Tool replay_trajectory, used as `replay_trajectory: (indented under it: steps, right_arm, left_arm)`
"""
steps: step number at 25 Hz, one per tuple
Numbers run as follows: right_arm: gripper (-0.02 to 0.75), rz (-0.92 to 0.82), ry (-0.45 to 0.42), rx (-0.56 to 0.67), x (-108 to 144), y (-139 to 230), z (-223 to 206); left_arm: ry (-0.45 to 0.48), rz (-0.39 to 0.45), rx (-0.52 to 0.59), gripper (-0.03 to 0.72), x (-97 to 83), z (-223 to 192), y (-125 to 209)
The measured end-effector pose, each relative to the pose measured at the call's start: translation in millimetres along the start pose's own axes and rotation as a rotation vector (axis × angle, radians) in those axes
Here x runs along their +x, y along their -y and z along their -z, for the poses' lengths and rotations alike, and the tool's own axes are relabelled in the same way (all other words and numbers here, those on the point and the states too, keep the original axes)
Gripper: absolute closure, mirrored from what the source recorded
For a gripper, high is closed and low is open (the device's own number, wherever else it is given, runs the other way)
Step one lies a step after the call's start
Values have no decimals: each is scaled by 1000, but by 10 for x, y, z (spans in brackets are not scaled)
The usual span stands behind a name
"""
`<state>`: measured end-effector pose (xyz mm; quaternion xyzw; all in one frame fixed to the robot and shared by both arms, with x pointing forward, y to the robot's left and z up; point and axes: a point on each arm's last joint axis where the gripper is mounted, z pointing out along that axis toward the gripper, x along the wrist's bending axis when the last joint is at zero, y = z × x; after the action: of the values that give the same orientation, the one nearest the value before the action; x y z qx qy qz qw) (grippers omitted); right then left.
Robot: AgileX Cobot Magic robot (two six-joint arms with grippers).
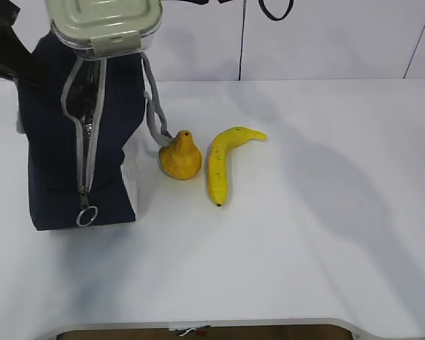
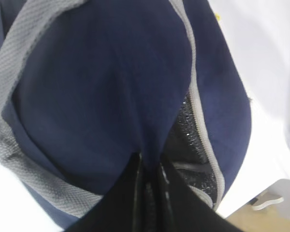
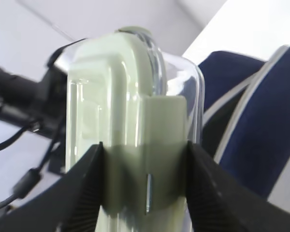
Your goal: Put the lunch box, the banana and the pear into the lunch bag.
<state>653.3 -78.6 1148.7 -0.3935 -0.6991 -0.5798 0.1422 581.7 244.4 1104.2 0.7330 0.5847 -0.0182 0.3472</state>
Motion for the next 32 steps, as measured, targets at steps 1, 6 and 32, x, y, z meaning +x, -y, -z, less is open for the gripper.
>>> replay_trajectory:
  steps: [1,6,32]
  right_arm:
    - [349,4,21,-16,-19,-15,0]
    - [350,-13,89,-127,-81,-114,11]
    - [351,-53,227,177,-655,331,-313]
  left_arm:
    - [7,4,-3,676,-7,0,-3]
    - [50,18,-21,676,-45,1,-19]
    - [204,-37,-230,678,-169,8,-209]
